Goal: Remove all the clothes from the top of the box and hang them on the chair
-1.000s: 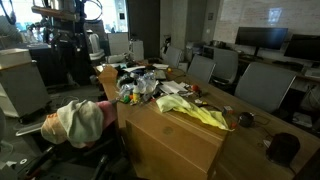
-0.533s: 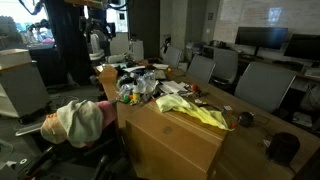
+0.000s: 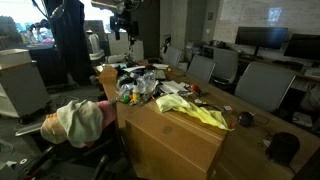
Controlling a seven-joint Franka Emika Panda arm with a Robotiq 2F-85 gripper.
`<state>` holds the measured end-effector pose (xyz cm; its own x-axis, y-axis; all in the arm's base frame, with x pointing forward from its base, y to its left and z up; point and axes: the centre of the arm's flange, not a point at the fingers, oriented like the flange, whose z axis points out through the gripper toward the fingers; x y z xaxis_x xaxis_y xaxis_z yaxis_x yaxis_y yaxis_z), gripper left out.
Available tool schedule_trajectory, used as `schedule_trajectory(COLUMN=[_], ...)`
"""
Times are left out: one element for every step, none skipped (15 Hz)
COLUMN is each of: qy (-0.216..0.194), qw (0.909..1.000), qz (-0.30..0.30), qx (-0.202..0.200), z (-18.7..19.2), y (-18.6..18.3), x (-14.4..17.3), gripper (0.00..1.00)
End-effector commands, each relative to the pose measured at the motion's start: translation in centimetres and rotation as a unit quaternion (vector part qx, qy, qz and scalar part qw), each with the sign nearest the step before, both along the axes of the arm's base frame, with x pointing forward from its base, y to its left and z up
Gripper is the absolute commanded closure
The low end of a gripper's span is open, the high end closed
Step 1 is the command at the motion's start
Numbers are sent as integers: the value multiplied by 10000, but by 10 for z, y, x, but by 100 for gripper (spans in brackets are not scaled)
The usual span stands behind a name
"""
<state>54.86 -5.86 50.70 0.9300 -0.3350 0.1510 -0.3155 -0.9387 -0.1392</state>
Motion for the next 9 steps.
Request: schedule_trajectory(qy=[-87,-49,5,75,139,229,303,365,419], qw=[9961,9942,9919,9894,9869,9848,9828,9808,9791], qz=[-817,-992,-1166,-1321,-1457,-1560,-1660,-1760,-1847], qx=[-310,-408,-511,-599,-675,-723,-747,-758,-744], z=[-23,-33,-44,-56,-65,-75,-85,-94,-102], y=[-32,-42,-53,-63,-71,-78,-86,-95,-100], x=[38,44,50,55,60,62,66,71,74], gripper=[0,0,0,0,0,0,0,0,0])
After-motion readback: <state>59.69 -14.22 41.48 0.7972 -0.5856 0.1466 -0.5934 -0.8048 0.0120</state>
